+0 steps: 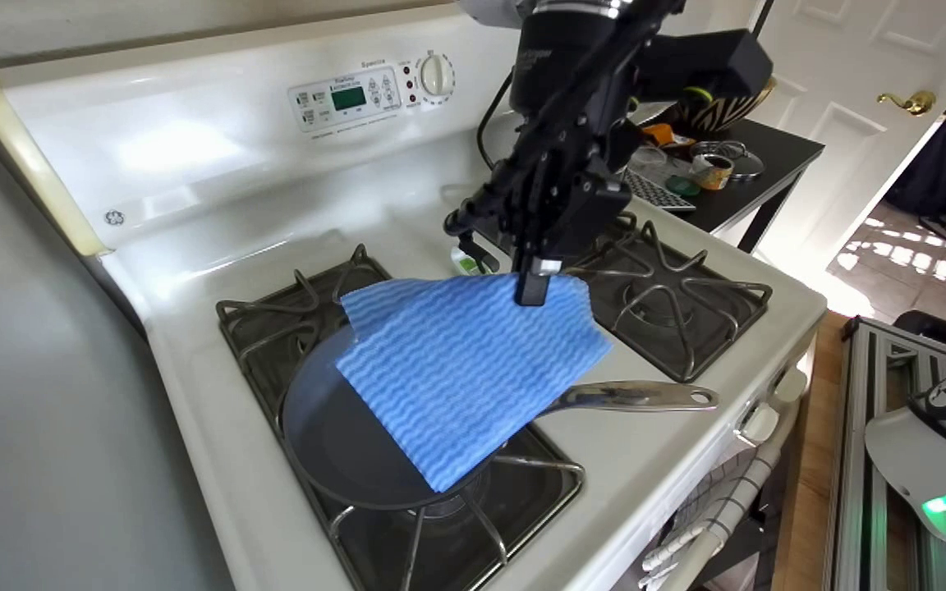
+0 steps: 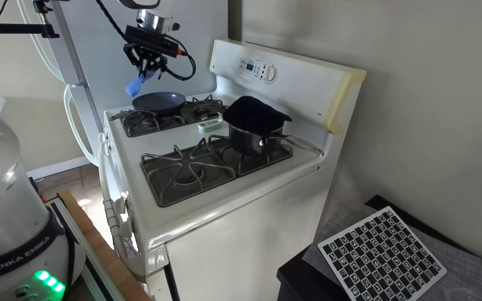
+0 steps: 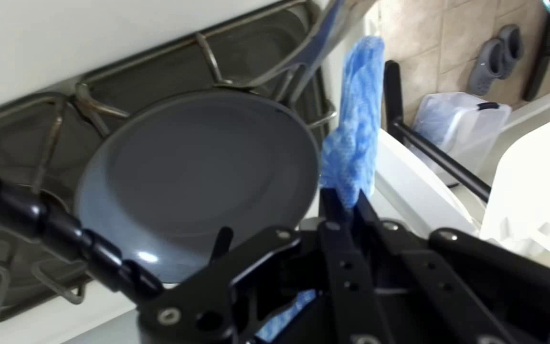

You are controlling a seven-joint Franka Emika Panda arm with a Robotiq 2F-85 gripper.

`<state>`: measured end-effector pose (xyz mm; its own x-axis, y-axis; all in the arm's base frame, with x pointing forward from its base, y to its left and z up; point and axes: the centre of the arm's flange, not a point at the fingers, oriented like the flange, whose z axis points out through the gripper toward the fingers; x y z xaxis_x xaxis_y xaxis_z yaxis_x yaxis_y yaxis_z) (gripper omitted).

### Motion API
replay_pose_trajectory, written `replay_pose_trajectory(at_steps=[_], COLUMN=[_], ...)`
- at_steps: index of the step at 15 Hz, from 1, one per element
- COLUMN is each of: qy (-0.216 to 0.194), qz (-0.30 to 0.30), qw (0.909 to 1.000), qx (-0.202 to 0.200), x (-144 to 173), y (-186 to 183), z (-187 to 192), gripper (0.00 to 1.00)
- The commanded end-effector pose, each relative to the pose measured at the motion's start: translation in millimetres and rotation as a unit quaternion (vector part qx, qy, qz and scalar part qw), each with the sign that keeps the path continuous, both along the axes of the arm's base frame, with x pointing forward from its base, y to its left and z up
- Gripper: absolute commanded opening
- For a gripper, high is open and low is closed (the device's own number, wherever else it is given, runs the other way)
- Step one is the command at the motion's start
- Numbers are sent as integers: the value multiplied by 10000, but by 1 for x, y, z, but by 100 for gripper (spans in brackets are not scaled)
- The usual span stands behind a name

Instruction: Move the pan forward, then use the blue towel to wipe the handle of the pan

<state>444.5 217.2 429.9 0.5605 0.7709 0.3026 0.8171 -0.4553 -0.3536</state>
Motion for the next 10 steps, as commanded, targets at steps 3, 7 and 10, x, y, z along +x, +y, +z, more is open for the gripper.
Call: replay_pose_trajectory(at_steps=[3, 7, 10], qy=[717, 1267, 1413], qz=[335, 608, 736], qw=[9968, 9891, 9839], qx=[-111, -432, -810], x=[-25, -39, -44], y=[-17, -27, -35], z=[14, -8, -27], gripper=[0, 0, 0])
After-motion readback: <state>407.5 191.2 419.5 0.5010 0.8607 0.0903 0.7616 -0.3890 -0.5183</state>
